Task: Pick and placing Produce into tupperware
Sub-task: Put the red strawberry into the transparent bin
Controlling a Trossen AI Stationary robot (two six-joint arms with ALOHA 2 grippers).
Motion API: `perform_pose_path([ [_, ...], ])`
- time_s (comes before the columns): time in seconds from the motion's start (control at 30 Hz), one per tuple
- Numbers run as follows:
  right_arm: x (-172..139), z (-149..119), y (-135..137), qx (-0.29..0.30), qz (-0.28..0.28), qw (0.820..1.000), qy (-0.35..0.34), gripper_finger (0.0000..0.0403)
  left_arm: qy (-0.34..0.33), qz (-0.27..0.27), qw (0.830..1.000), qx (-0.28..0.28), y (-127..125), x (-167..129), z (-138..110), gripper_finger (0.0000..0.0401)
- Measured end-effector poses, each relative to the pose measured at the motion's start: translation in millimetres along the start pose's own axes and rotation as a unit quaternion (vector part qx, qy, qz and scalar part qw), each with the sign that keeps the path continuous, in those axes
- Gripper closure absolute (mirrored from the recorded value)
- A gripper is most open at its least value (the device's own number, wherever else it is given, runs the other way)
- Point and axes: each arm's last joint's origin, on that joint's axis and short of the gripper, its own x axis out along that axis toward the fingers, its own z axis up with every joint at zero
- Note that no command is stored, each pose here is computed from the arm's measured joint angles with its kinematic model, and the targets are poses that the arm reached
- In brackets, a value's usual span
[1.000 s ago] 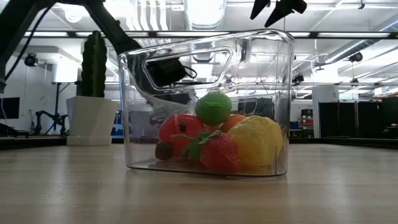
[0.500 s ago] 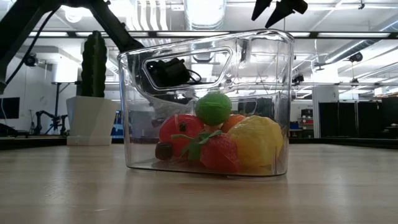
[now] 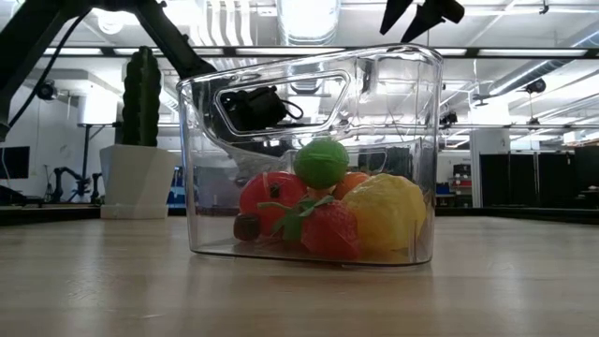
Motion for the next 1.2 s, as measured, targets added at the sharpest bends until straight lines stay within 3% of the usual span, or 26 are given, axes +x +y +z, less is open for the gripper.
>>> perform_pose_path([
  [0.23, 0, -2, -1, 0.008, -0.006, 1.0, 0.009, 0.0145, 0.008, -0.019, 1.0, -0.004, -2, -1, -1, 0.0295],
  [0.37, 0, -3, -1, 0.008, -0.004, 1.0, 0.013, 0.0145, -0.005, -0.045, 0.999, -0.028, -10, -17, 7, 0.0303],
  [0.53, 0, -3, -1, 0.006, -0.003, 1.0, 0.014, 0.0145, -0.066, -0.083, 0.993, -0.06, -29, -71, 30, 0.0298],
  [0.73, -1, -4, 0, -0.017, 0.026, 0.999, 0.031, 0.0145, -0.146, -0.242, 0.956, -0.078, -76, -153, 47, 0.0296],
  [0.8, -1, -4, 1, -0.031, 0.038, 0.998, 0.037, 0.0145, -0.143, -0.278, 0.947, -0.08, -97, -168, 44, 0.0296],
  [0.93, -1, -6, 2, -0.051, 0.058, 0.996, 0.051, 0.0145, -0.093, -0.33, 0.932, -0.118, -144, -171, 33, 0.0296],
  [1.07, -3, -10, 3, -0.066, 0.067, 0.993, 0.067, 0.0145, -0.062, -0.282, 0.942, -0.172, -186, -149, 17, 0.0295],
  [1.2, -7, -15, 6, -0.08, 0.071, 0.991, 0.078, 0.0145, -0.048, -0.272, 0.931, -0.238, -202, -133, 14, 0.0278],
])
